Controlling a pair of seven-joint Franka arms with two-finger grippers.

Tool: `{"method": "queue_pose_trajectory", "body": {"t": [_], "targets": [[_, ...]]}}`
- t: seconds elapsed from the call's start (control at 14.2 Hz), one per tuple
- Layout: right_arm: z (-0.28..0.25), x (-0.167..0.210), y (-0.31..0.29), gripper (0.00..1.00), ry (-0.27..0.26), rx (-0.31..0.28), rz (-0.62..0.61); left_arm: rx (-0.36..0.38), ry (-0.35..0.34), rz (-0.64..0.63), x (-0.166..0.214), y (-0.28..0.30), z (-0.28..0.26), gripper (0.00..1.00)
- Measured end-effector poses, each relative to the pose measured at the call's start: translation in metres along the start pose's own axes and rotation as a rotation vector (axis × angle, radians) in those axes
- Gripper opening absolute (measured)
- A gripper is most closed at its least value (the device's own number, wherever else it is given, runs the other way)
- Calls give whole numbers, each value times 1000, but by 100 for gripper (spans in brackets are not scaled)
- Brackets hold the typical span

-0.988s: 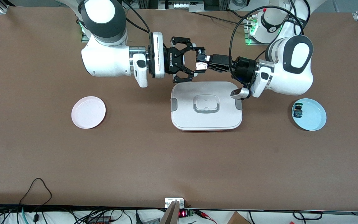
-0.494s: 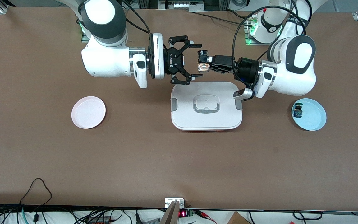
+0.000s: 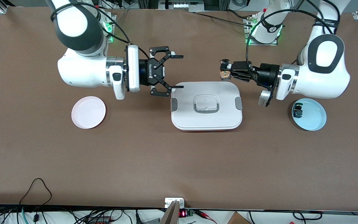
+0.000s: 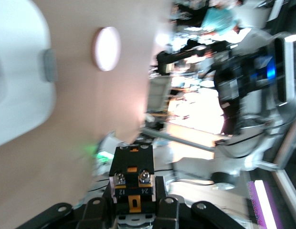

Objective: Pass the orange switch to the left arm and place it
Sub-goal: 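Pull the switch away with the left gripper while the right gripper withdraws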

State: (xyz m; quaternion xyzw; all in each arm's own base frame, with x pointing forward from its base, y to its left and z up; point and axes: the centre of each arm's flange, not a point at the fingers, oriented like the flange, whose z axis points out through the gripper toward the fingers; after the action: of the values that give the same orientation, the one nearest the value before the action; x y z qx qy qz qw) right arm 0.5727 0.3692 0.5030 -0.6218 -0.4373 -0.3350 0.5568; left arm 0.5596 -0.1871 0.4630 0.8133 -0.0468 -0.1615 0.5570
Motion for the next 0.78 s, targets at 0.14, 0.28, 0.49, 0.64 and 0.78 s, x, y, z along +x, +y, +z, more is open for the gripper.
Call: {"method": "queue_pose_trajectory", "body": {"t": [0.14,0.28,0.49,0.64,0.78], "targets": [[-26,-2,4,100,4,-36,10,176,-32,31,-3,-6,-11,34],[-60,-6,11,100,9,-55,32,350,-63,79,-5,-12,-22,34],[-102,-19,23,100,-4,-74,204,532,-106,172,-6,-32,-48,34],[-112,-28,26,100,-79,-98,350,624,-139,232,-5,-51,-73,34],[-116,-34,24,100,-203,-148,459,732,-200,284,-5,-70,-93,34]]}}
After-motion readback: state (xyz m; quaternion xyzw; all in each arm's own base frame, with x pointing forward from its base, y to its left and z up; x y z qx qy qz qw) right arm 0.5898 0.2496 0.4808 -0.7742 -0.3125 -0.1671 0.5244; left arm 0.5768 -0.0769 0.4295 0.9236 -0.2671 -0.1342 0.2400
